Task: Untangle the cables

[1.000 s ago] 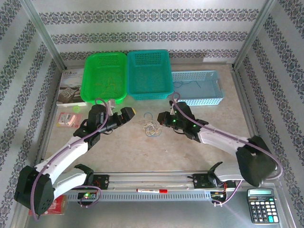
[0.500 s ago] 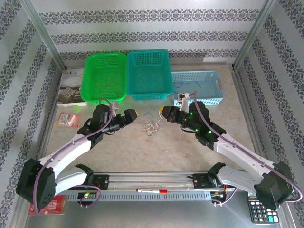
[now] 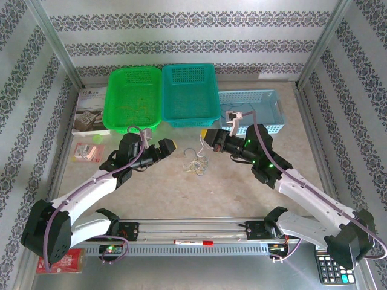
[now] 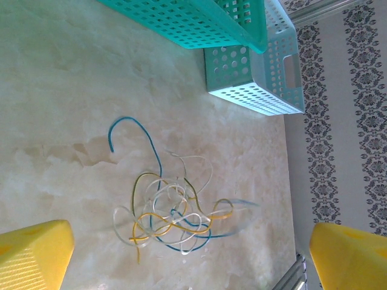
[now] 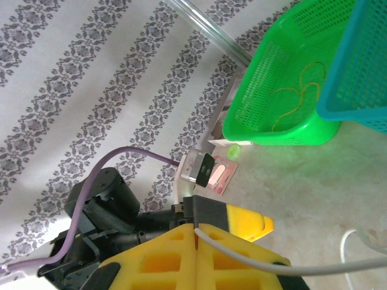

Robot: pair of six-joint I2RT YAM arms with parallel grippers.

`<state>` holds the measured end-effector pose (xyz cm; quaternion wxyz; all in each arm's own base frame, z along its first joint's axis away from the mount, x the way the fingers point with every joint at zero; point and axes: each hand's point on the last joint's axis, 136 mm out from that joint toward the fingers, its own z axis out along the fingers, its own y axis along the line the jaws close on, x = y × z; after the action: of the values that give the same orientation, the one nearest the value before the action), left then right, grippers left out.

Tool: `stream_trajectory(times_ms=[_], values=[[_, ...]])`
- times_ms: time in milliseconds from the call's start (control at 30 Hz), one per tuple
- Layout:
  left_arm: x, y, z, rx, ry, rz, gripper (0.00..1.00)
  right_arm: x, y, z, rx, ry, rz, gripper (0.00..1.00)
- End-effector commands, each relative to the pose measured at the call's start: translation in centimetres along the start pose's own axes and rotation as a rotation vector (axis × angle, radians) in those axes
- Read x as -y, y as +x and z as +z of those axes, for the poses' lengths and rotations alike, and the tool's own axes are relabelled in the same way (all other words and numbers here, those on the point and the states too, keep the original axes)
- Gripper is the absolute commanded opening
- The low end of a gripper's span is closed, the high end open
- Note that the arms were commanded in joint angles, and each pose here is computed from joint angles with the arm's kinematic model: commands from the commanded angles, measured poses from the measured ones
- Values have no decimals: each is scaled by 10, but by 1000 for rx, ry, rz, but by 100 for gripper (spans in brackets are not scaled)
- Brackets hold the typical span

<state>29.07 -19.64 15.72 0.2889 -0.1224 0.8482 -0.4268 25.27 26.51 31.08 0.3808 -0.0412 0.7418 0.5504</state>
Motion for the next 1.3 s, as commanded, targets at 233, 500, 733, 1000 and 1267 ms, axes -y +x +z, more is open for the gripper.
stream_trajectory(times_ms=[233,500,733,1000,1267], values=[[73,-35,-26,91,138,129,100,26,18,1,-20,55,-58,0],[119,-55,-56,164,240,156,100,30,19,-2,-8,67,-54,0],[108,-47,-52,144,236,136,100,23,14,-4,11,50,-37,0],[80,-29,-27,90,228,79,100,8,7,-3,17,3,-21,0],[75,-18,-6,49,271,60,90,-7,1,3,17,-46,-4,0]])
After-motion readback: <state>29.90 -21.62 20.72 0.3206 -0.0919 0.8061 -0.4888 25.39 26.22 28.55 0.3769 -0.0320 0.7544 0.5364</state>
